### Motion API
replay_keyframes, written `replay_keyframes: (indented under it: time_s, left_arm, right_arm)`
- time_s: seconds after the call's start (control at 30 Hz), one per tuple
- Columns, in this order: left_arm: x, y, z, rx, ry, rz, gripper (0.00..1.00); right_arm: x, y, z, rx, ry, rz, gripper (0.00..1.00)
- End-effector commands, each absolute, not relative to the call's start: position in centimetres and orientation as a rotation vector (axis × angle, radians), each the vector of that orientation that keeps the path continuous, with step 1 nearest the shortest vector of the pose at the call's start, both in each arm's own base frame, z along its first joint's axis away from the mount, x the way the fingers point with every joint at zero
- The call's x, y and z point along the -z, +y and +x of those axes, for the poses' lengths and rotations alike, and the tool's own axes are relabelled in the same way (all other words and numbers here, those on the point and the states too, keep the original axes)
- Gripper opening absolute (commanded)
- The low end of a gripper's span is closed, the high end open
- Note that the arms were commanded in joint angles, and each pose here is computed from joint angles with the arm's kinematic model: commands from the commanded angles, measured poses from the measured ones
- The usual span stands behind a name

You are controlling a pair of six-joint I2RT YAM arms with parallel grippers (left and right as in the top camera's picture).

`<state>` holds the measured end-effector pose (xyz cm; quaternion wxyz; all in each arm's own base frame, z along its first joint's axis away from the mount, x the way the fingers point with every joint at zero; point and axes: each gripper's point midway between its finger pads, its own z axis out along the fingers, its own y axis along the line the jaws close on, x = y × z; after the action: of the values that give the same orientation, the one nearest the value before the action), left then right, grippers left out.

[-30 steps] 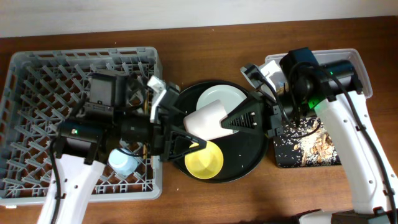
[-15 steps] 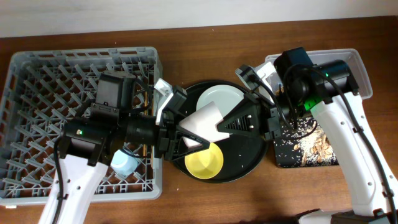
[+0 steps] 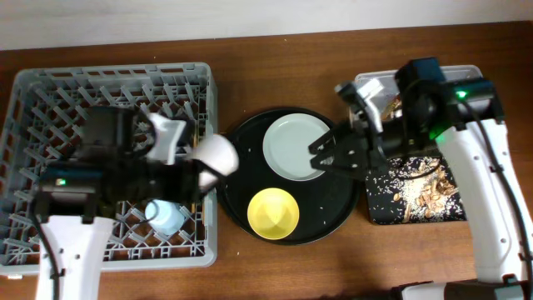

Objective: Sort waste into correct bins and load items into the dishwasher rack
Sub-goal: 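Place the pink cup upside down in the rack with left gripper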

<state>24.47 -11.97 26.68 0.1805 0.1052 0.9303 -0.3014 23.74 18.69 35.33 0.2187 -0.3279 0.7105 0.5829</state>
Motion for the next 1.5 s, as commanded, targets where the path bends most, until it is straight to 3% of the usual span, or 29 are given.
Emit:
replay_keyframes:
  time_s: [0.0,0.37,0.53,0.63,0.7,0.8,0.97,1.07,1.23,1.33,1.43,1.47]
  left_arm:
    - [-24.5,-3.0,26.2,0.280,2.747,-0.053,0.43]
    - [-14.8,-0.3,30.5,0.108,3.067,-0.196,0.45]
    - [-13.7,0.6,31.6,0.028,3.057,-0.259,0.45]
    - [-13.7,1.0,32.1,0.000,3.037,-0.258,0.50]
    - [-13.7,1.0,32.4,0.002,3.023,-0.257,0.62]
    - [-13.7,1.0,32.5,0.002,3.021,-0.257,0.97]
    - [-13.8,1.0,32.3,0.002,3.026,-0.257,0.99]
    - [-15.5,1.0,32.8,0.010,2.973,-0.268,0.99]
    - [-25.7,-2.1,33.1,0.272,2.655,-0.188,0.99]
    - [-33.0,-1.2,29.5,0.198,2.404,-0.168,0.99]
    - [-36.4,0.9,25.2,0.053,2.268,-0.216,0.99]
    - [-37.0,0.9,23.3,0.051,2.249,-0.216,0.99]
  right_arm:
    - [-33.8,17.6,24.2,-1.467,2.051,-0.954,0.99]
    - [-30.3,16.8,24.0,-1.404,2.206,-0.963,0.99]
    - [-30.3,16.8,24.0,-1.403,2.205,-0.963,0.99]
    - [-30.3,16.8,24.0,-1.404,2.206,-0.963,0.99]
    - [-30.3,16.8,24.0,-1.404,2.206,-0.963,0.99]
    - [-30.3,16.8,24.0,-1.401,2.209,-0.964,0.99]
    - [-30.0,16.6,23.9,-1.387,2.231,-0.968,0.99]
    - [-30.0,16.7,23.9,-1.388,2.231,-0.968,0.99]
    - [-30.1,18.7,22.6,-1.426,2.200,-1.071,0.99]
    - [-29.4,21.7,22.2,-1.436,2.228,-1.135,0.99]
    - [-24.6,22.0,27.2,-0.966,2.631,-0.789,0.99]
    - [-22.5,19.8,30.4,-0.575,2.749,-0.479,0.99]
